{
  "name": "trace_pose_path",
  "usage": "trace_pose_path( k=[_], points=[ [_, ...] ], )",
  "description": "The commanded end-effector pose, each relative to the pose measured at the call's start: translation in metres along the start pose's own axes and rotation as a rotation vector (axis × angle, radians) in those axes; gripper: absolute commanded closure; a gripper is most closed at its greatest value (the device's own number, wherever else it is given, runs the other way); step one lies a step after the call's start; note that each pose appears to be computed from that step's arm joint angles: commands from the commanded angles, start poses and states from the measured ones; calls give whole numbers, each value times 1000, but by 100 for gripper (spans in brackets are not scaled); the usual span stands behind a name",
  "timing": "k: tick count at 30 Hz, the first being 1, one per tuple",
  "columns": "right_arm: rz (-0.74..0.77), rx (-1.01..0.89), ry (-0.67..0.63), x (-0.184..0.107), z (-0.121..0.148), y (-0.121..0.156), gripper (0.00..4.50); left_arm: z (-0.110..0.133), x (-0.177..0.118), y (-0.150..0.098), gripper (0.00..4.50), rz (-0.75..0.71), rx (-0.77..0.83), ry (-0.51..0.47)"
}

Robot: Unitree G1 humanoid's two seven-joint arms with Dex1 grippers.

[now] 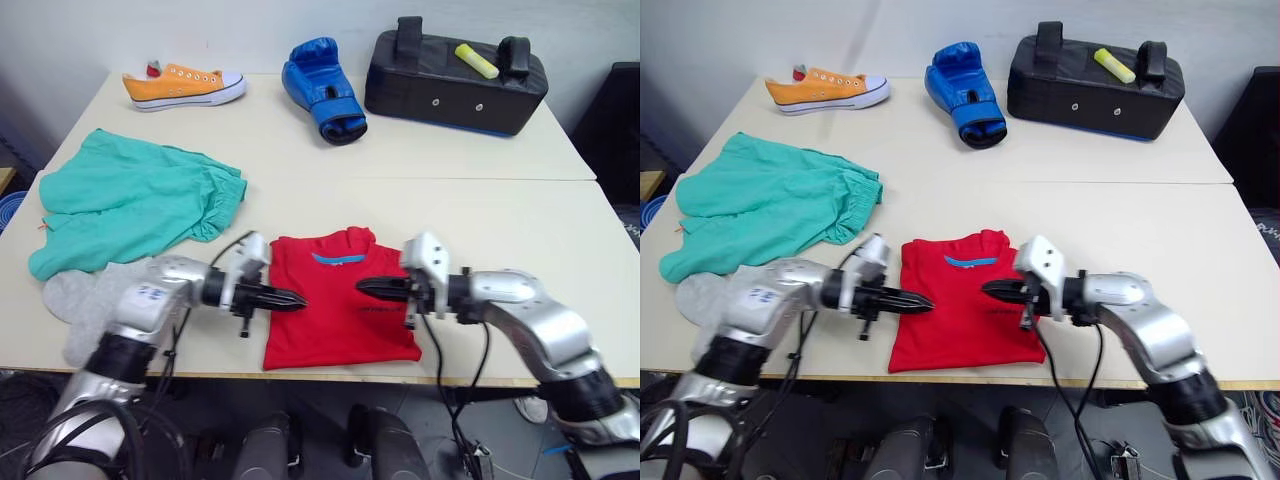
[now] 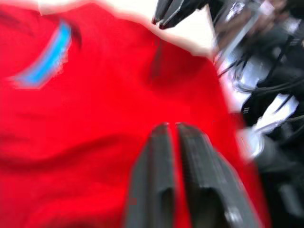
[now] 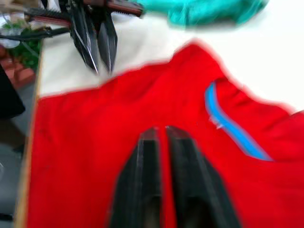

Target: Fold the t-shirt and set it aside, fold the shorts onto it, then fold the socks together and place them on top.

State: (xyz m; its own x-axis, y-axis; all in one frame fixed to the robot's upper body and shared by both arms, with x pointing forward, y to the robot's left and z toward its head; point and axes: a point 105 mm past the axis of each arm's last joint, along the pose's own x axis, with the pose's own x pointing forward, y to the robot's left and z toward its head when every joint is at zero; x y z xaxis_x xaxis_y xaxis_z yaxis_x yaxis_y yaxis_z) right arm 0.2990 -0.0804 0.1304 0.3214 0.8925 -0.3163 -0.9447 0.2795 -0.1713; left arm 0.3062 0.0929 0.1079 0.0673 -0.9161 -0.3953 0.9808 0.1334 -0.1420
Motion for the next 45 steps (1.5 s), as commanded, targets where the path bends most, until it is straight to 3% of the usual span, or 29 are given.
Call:
trace_pose_path(
  k=[1, 3, 11, 15, 19, 22, 24, 27, 35, 39, 42, 45],
  points=[
    [22, -176, 101, 12, -12, -4, 450, 2, 2, 22, 447, 126, 70, 68],
    [18, -204, 127, 15, -18, -10, 450, -1, 1, 26, 447, 143, 69, 78],
    [-332, -251, 194, 3, -13, -103, 450, -25, -8, 26, 447, 160, 55, 119],
    [-351, -265, 158, -1, -3, -114, 450, -25, -11, 25, 447, 174, 55, 99],
    [-237, -222, -64, -7, 41, -88, 450, 10, -19, 21, 447, 154, 50, -52],
    [-163, -182, -131, -19, 54, -60, 450, 33, -24, 18, 447, 131, 39, -138],
    [-115, -167, -113, -23, 48, -38, 450, 36, -25, 19, 447, 140, 53, -121],
    [-82, -162, 2, -24, 15, -9, 450, 28, -20, 27, 447, 158, 60, -60],
    [-121, -100, 183, -32, -46, 12, 450, 10, -24, 74, 447, 363, 110, -23],
    [-54, -54, 217, -53, -51, 36, 450, 7, -47, 96, 447, 468, 116, -1],
    [-6, -34, 238, -70, -51, 52, 450, 17, -66, 110, 447, 538, 108, -29],
    [-44, 3, 206, -80, -44, 53, 450, 35, -78, 107, 447, 502, 123, -83]
  ],
)
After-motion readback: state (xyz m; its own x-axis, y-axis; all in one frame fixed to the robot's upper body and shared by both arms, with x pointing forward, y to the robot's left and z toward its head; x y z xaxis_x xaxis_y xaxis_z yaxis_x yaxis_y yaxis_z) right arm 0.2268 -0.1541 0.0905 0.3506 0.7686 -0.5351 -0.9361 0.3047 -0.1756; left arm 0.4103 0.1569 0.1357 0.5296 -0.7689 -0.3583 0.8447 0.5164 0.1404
